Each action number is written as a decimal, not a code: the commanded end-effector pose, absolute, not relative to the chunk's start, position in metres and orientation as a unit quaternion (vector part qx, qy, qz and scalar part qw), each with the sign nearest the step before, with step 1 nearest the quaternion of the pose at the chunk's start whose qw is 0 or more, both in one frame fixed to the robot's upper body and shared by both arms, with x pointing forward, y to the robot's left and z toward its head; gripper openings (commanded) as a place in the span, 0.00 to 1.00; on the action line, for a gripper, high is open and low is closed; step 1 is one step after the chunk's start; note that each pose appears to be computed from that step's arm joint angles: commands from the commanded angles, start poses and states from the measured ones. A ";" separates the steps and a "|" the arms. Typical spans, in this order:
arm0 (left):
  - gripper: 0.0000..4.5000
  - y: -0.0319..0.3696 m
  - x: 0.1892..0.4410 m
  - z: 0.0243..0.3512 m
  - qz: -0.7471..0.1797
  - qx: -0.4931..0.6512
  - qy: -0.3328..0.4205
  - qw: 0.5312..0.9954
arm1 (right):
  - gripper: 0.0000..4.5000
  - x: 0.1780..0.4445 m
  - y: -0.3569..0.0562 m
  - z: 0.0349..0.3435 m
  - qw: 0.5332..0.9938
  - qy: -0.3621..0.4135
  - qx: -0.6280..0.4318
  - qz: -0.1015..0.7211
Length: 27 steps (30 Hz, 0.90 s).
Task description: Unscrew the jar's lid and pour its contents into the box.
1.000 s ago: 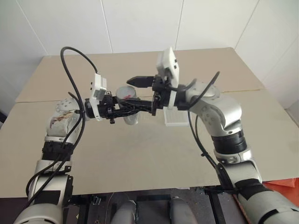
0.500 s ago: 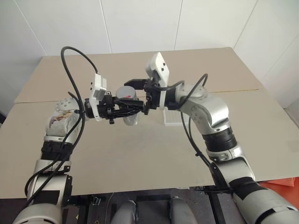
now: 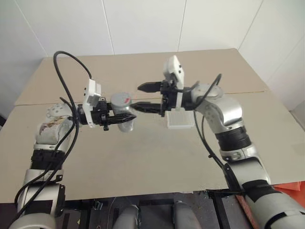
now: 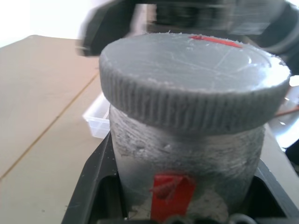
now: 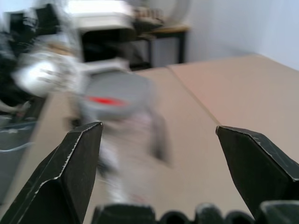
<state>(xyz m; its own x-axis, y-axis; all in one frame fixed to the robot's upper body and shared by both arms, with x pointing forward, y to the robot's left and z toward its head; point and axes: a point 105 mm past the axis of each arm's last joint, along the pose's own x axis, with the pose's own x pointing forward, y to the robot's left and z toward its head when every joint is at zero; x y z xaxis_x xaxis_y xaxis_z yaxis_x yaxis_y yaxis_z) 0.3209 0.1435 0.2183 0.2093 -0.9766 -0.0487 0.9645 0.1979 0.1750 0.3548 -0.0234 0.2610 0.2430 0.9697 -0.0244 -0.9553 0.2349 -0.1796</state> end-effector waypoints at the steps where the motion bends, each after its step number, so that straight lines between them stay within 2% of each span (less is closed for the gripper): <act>1: 0.43 0.143 0.314 0.232 -0.634 0.096 -0.062 0.765 | 0.99 0.348 -0.029 0.274 0.773 -0.083 -0.084 0.624; 6: 0.43 0.144 0.318 0.232 -0.627 0.089 -0.062 0.771 | 0.99 0.333 -0.032 0.276 0.747 -0.090 -0.087 0.653; 9: 0.43 0.140 0.324 0.230 -0.626 0.084 -0.062 0.773 | 0.99 0.312 -0.022 0.286 0.717 -0.105 -0.077 0.685; 12: 0.43 0.135 0.329 0.229 -0.626 0.082 -0.063 0.773 | 0.99 0.304 -0.007 0.290 0.710 -0.110 -0.078 0.691; 20: 0.43 0.126 0.329 0.230 -0.639 0.080 -0.068 0.762 | 0.99 0.318 0.031 0.291 0.750 -0.101 -0.100 0.646; 27: 0.43 0.129 0.326 0.230 -0.640 0.082 -0.065 0.761 | 0.99 0.327 0.035 0.289 0.766 -0.096 -0.100 0.628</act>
